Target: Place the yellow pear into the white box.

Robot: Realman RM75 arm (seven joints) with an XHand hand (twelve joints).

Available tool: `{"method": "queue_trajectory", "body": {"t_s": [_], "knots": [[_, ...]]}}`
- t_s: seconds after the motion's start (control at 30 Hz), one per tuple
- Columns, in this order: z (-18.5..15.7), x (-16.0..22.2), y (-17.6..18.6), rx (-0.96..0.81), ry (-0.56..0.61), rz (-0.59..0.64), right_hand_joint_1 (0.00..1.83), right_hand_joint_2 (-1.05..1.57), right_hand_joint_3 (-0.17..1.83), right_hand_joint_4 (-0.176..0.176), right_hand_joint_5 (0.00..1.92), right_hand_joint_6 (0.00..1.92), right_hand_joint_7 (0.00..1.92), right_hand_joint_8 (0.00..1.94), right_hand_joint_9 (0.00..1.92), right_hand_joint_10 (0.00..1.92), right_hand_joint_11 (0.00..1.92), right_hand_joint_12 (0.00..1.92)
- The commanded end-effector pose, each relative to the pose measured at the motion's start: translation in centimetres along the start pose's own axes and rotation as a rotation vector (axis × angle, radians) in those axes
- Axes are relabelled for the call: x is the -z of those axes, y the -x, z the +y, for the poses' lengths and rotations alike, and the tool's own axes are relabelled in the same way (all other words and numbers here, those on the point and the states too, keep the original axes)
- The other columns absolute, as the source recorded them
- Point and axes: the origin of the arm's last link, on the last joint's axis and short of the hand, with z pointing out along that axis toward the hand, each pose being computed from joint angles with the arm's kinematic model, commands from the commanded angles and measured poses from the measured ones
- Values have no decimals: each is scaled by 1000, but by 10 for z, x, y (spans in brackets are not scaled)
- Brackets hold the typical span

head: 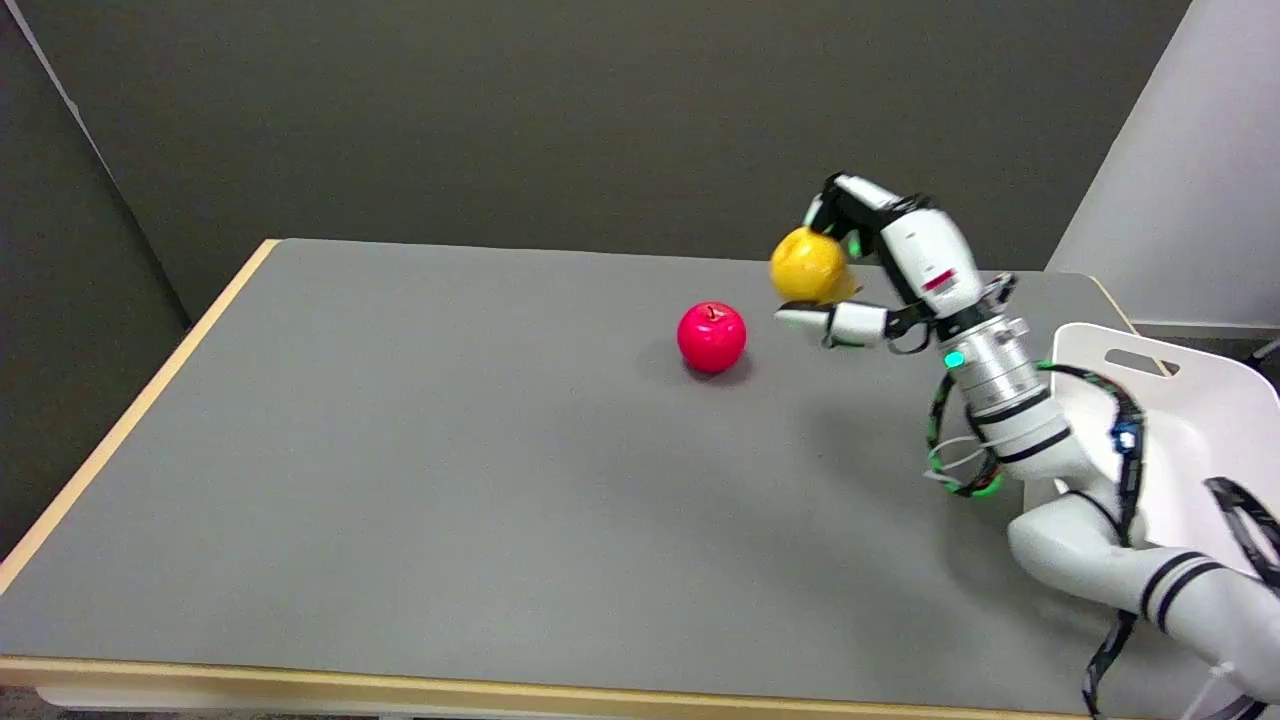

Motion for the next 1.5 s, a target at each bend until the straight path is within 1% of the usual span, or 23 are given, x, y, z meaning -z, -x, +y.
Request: {"method": "queue_trajectory", "body": {"t_s": [0.03, 0.17, 0.3, 0.4, 0.57, 0.83, 0.87, 0.93, 1.0, 1.2, 1.23, 1.27, 1.3, 1.5], "knots": [[58, 23, -112, 353, 193, 93, 1340, 1141, 216, -168, 548, 1557, 806, 1359, 755, 1496, 767, 1921], [85, 59, -133, 407, 344, 68, 1340, 1138, 221, -168, 550, 1555, 807, 1361, 755, 1496, 776, 1921], [97, 100, -146, 424, 461, 76, 1338, 1142, 214, -160, 551, 1558, 804, 1365, 753, 1498, 798, 1921], [100, 121, -154, 430, 514, 97, 1340, 1132, 229, -159, 560, 1555, 808, 1358, 756, 1494, 785, 1921], [101, 169, -165, 447, 617, 115, 1340, 1125, 239, -158, 564, 1553, 811, 1354, 759, 1492, 786, 1921], [97, 214, -164, 451, 704, 113, 1340, 1120, 247, -156, 569, 1549, 814, 1347, 761, 1490, 787, 1919], [96, 218, -162, 448, 710, 110, 1311, 1110, 278, -143, 573, 1557, 820, 1353, 762, 1491, 793, 1918], [96, 223, -159, 444, 718, 101, 1165, 1051, 450, -73, 596, 1590, 852, 1377, 772, 1490, 789, 1921], [95, 226, -156, 437, 720, 98, 1164, 1050, 451, -72, 597, 1590, 851, 1377, 773, 1490, 790, 1921], [93, 226, -149, 419, 716, 89, 1165, 1046, 455, -72, 600, 1585, 854, 1375, 774, 1489, 793, 1921], [93, 224, -148, 417, 712, 88, 1213, 1066, 398, -94, 594, 1575, 844, 1367, 771, 1489, 800, 1920], [94, 224, -148, 416, 710, 88, 1291, 1098, 305, -131, 583, 1557, 828, 1354, 765, 1490, 812, 1918], [94, 222, -146, 413, 707, 86, 1341, 1118, 248, -154, 577, 1546, 818, 1345, 762, 1490, 815, 1916], [92, 220, -141, 397, 692, 84, 1341, 1115, 252, -154, 578, 1545, 818, 1346, 760, 1492, 802, 1916]]}}
